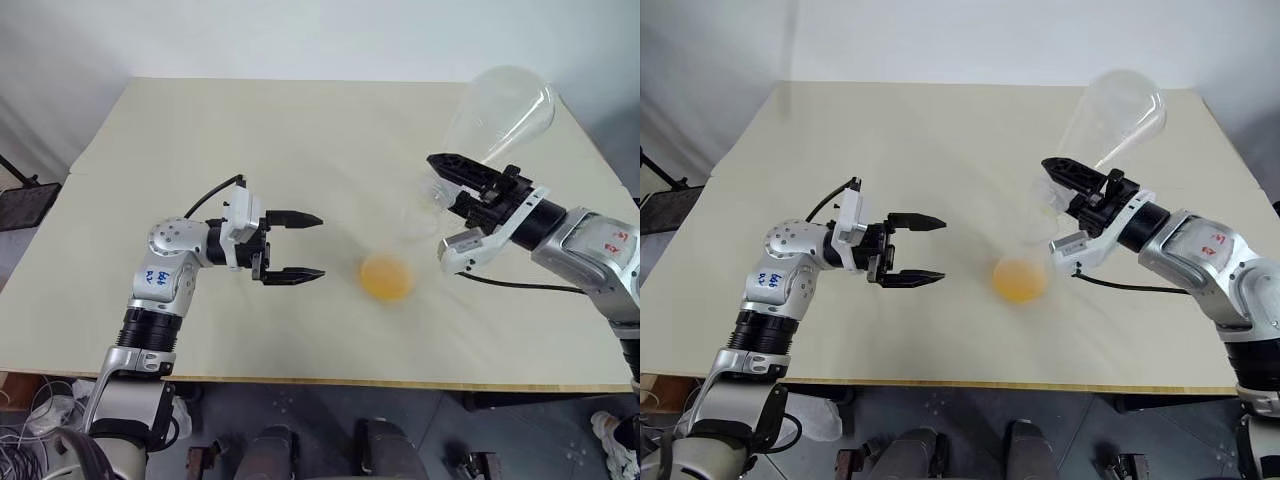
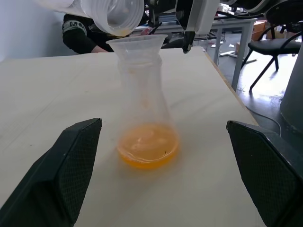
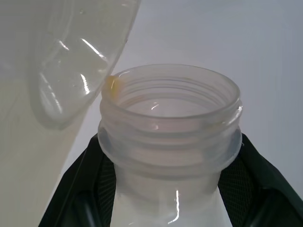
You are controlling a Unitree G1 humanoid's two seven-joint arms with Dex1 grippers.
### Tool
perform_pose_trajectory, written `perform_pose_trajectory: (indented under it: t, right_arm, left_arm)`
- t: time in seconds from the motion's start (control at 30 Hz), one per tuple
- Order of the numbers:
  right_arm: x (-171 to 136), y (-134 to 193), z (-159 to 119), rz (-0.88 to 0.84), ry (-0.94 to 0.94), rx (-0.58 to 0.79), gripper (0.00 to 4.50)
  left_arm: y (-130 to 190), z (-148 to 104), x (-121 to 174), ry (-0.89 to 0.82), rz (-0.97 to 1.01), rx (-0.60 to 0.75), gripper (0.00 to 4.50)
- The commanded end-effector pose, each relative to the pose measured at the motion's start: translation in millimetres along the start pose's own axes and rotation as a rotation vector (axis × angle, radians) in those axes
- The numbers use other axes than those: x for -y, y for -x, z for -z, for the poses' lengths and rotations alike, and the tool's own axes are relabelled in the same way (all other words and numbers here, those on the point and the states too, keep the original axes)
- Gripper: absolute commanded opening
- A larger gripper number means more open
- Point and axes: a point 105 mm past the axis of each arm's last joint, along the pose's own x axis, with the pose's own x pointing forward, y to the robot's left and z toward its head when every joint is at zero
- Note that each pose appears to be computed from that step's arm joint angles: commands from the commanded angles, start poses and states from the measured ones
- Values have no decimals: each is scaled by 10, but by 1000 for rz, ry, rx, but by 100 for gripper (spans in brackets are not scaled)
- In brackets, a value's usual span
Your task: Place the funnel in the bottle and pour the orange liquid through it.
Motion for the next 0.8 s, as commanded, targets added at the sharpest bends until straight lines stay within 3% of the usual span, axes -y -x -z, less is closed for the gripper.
perform_pose_trajectory:
  t: [0.03, 0.2, 0.4, 0.57, 0.8]
  right_arm:
    - [141, 77, 101, 72, -154, -63, 244]
    - [184, 138, 251, 152, -483, -168, 244]
    - [223, 317, 731, 389, -975, -372, 244]
    - [-5, 477, 1074, 517, -1313, -504, 244]
    - [-376, 628, 1261, 630, -1602, -575, 244]
  left_arm:
    - [-12, -101, -48, -39, -3, 19, 450]
    - [-13, -119, -70, -52, -9, 24, 450]
    - [-12, -140, -58, -59, -19, 31, 450]
    - [21, -139, -25, -52, -31, 23, 450]
    - [64, -147, 3, -44, -54, 11, 450]
